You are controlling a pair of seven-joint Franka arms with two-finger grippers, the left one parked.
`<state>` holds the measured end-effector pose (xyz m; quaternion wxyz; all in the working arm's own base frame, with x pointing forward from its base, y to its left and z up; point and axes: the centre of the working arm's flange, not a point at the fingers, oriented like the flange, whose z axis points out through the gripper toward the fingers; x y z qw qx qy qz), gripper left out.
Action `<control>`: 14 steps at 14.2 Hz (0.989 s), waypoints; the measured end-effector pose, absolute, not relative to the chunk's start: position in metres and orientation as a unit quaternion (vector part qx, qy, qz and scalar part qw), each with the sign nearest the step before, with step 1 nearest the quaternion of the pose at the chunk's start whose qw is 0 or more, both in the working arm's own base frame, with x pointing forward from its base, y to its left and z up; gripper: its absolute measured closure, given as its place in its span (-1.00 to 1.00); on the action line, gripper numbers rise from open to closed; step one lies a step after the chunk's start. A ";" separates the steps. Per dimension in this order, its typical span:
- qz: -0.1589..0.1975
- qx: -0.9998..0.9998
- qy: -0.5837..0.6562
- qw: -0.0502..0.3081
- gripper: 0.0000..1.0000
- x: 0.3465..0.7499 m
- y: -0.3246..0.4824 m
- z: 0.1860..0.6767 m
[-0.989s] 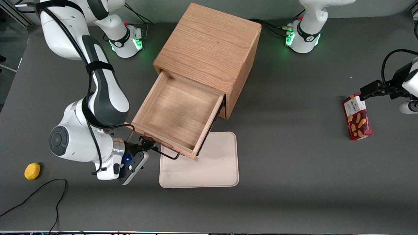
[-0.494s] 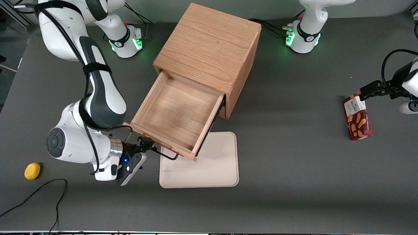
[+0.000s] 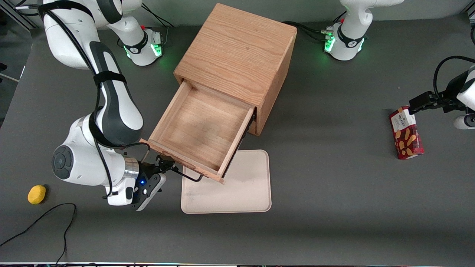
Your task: Open upper drawer
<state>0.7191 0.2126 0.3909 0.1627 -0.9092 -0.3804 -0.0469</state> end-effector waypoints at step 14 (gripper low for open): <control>-0.043 -0.913 -0.376 0.155 -1.00 0.720 0.160 0.472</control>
